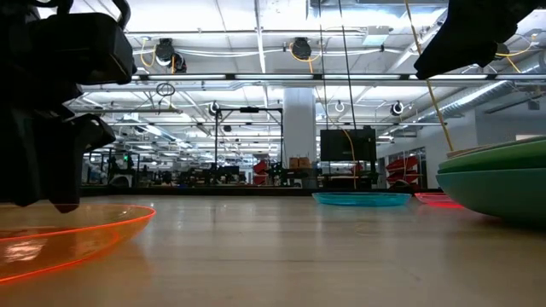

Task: Stack plastic plates
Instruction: Stack the orange transparent plate on top of the green transparent plate

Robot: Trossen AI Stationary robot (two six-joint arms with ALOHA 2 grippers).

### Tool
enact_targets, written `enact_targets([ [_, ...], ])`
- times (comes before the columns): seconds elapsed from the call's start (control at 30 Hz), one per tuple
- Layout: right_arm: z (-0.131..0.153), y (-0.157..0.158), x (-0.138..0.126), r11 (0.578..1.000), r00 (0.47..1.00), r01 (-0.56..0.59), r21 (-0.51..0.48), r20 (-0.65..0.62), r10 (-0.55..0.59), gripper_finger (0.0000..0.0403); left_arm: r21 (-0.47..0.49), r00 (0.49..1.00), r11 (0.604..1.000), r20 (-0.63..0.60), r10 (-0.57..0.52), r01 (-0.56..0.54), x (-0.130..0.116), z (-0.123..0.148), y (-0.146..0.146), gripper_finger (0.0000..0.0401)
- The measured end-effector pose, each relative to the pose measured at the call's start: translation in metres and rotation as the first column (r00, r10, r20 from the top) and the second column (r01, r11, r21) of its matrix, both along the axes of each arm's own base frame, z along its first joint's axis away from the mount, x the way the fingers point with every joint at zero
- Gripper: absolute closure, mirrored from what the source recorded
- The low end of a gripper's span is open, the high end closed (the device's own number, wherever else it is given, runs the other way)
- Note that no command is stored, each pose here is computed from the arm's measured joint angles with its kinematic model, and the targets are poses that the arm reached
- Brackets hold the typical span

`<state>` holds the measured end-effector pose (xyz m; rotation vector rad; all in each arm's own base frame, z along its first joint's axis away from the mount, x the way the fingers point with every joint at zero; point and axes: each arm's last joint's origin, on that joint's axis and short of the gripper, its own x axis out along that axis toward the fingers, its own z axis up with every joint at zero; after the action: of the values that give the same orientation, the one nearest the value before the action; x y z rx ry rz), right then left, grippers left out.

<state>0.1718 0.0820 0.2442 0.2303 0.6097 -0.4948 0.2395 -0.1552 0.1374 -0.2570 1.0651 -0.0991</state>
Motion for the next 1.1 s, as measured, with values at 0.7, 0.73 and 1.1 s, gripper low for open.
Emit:
enact_targets([
  [0.7, -0.0001, 0.0, 0.0, 1.0, 1.0, -0.002, -0.004, -0.001, 0.002, 0.0254, -0.034, 1.0, 0.999, 0.024, 0.02, -0.019, -0.0021, -0.0082, 0.0016, 0.0218],
  [0.73, -0.0001, 0.0, 0.0, 1.0, 1.0, -0.002, -0.004, -0.001, 0.001, 0.0254, -0.034, 1.0, 0.999, 0.024, 0.02, -0.019, -0.002, -0.0082, 0.0018, 0.0223],
  [1.1, -0.0001, 0.0, 0.0, 1.0, 1.0, -0.001, -0.004, -0.001, 0.001, 0.0254, -0.023, 1.0, 1.0, 0.022, 0.017, -0.017, -0.0009, -0.0085, 0.0045, 0.0312],
])
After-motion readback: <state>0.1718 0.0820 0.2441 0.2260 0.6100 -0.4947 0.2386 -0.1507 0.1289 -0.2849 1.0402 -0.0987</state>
